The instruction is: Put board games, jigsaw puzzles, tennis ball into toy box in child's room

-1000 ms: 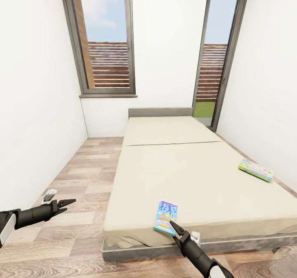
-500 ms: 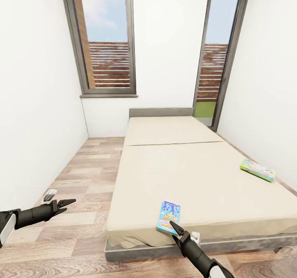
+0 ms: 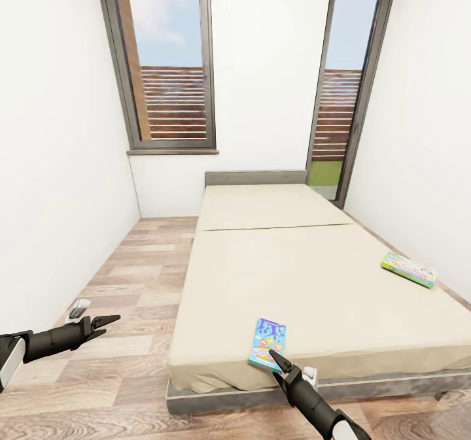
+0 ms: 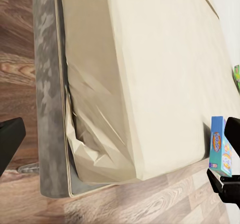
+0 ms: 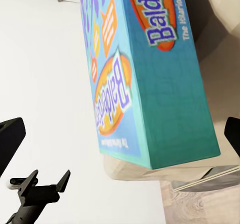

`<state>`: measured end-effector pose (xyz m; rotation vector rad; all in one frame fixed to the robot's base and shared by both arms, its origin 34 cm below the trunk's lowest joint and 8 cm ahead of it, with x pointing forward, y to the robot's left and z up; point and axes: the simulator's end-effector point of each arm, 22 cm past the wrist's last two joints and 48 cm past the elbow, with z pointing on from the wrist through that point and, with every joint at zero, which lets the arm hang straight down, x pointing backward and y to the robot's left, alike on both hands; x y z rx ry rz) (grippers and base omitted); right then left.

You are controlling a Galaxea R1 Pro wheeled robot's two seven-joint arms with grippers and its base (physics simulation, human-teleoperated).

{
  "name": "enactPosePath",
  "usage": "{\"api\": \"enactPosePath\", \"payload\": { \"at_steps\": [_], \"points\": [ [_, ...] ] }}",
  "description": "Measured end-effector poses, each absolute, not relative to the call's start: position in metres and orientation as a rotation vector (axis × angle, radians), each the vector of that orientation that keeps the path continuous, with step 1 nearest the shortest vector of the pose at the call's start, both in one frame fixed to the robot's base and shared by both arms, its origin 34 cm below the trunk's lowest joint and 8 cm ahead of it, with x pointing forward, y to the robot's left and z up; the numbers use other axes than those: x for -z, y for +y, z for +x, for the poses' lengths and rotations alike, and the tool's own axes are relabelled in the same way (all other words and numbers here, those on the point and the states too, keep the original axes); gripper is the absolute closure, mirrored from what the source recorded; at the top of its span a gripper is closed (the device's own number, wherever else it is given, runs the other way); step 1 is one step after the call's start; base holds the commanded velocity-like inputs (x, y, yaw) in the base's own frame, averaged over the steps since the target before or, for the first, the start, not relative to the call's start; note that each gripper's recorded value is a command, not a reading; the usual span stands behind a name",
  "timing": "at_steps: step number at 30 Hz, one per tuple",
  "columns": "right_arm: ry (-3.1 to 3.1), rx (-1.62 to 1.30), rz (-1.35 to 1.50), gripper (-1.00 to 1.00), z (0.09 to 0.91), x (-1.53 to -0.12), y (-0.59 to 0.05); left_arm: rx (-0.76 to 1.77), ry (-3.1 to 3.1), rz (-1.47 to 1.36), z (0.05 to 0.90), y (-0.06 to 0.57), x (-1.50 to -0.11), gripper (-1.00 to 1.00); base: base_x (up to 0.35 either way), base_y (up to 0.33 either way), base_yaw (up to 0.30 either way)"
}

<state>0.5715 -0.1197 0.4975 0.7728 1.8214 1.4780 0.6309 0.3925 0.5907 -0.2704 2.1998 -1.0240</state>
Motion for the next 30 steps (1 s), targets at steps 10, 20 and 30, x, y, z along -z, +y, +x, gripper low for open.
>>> {"api": "enactPosePath", "payload": {
  "at_steps": [10,20,30],
  "points": [
    [1.820,-1.479,0.772,-1.00,0.5715,-0.4978,-0.1195,1.024,2.200,-0.270,0.6310,0.3923,-0.5907,-1.00,0.000,0.000,0.000],
    [1.819,-1.480,0.772,-1.00,0.5715,-0.4981,-0.1196,1.025,2.200,-0.270,0.6310,0.3920,-0.5906,-1.00,0.000,0.000,0.000],
    [1.815,-1.483,0.772,1.00,0.5718,-0.4989,-0.1197,1.025,2.200,-0.270,0.6310,0.3921,-0.5907,-1.00,0.000,0.000,0.000]
  ]
}}
